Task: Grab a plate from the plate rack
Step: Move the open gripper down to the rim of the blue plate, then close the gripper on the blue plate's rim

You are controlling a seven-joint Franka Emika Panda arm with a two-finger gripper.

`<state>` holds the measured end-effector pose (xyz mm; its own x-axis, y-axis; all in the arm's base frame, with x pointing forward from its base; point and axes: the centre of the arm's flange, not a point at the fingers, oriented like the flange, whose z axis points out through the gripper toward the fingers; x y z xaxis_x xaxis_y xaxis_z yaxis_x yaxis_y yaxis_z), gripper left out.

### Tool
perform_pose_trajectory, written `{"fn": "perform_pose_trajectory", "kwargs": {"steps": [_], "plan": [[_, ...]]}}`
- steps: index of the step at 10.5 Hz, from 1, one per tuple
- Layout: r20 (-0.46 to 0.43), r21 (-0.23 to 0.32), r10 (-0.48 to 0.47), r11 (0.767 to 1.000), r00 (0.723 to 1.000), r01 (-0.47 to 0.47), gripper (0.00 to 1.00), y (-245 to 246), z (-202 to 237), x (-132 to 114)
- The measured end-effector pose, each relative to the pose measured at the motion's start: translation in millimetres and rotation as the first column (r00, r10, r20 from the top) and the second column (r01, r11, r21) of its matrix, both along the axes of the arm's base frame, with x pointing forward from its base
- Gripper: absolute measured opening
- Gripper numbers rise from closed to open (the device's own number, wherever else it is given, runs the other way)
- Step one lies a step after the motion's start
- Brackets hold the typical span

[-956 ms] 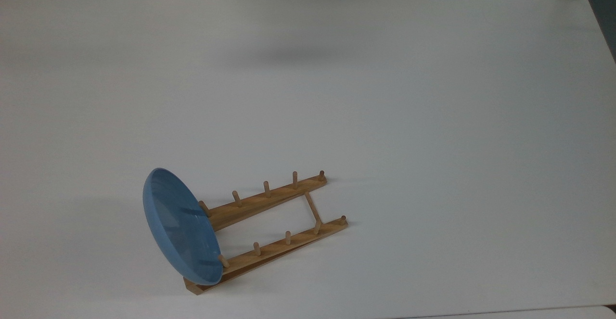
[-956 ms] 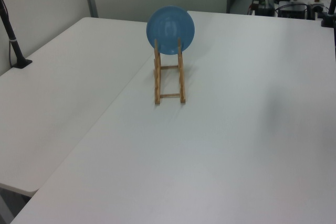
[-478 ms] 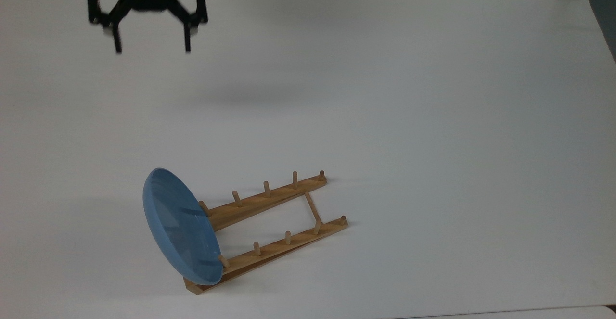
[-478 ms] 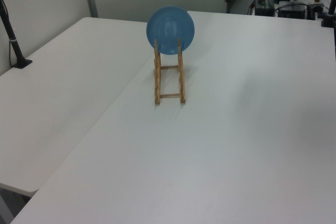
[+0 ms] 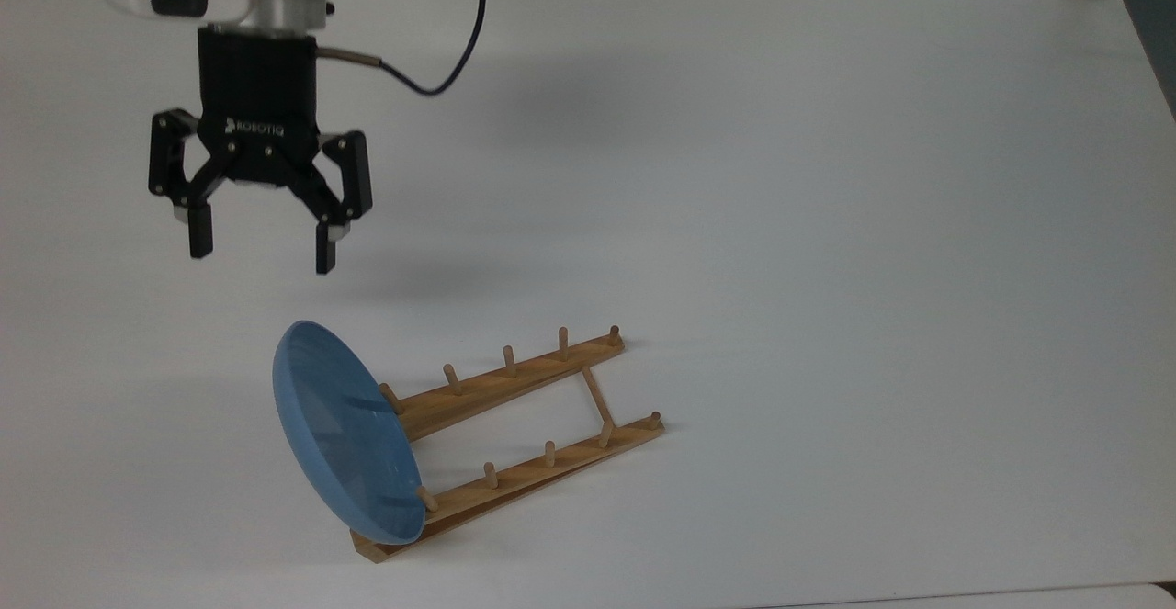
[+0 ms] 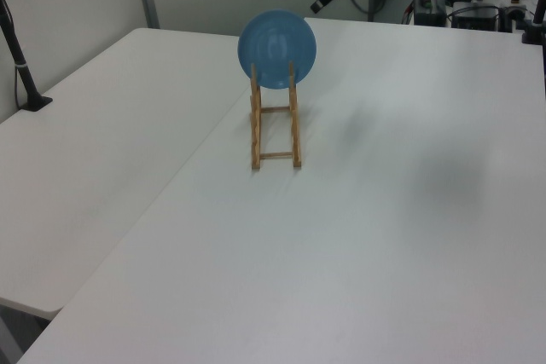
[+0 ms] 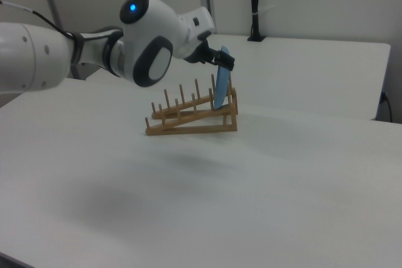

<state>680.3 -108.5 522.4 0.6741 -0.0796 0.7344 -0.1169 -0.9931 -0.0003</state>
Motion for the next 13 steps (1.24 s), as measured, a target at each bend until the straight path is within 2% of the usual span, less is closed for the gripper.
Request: {"fn": "perform_pose_trajectory", "kwargs": {"steps": [2,3,4,5,6,7,9,11,12,13], "plan": [[0.03,0.07,-0.07,0.995,0.997,0.068,1.0,-3,-19,8],[0.048,0.093,-0.095,0.992,0.994,0.09,0.96,-3,-27,11],[0.058,0.11,-0.113,0.988,0.992,0.106,0.96,-2,-36,16],[0.06,0.119,-0.118,0.987,0.991,0.11,0.89,1,-47,22],[0.058,0.121,-0.115,0.987,0.992,0.108,0.87,4,-57,29],[0.058,0.121,-0.112,0.987,0.992,0.104,0.78,6,-61,34],[0.067,0.12,-0.11,0.987,0.992,0.102,0.44,7,-60,39],[0.077,0.12,-0.108,0.988,0.991,0.099,0.32,8,-54,40],[0.08,0.117,-0.106,0.988,0.991,0.097,0.17,8,-53,41],[0.081,0.109,-0.101,0.99,0.992,0.092,0.1,9,-52,41]]}}
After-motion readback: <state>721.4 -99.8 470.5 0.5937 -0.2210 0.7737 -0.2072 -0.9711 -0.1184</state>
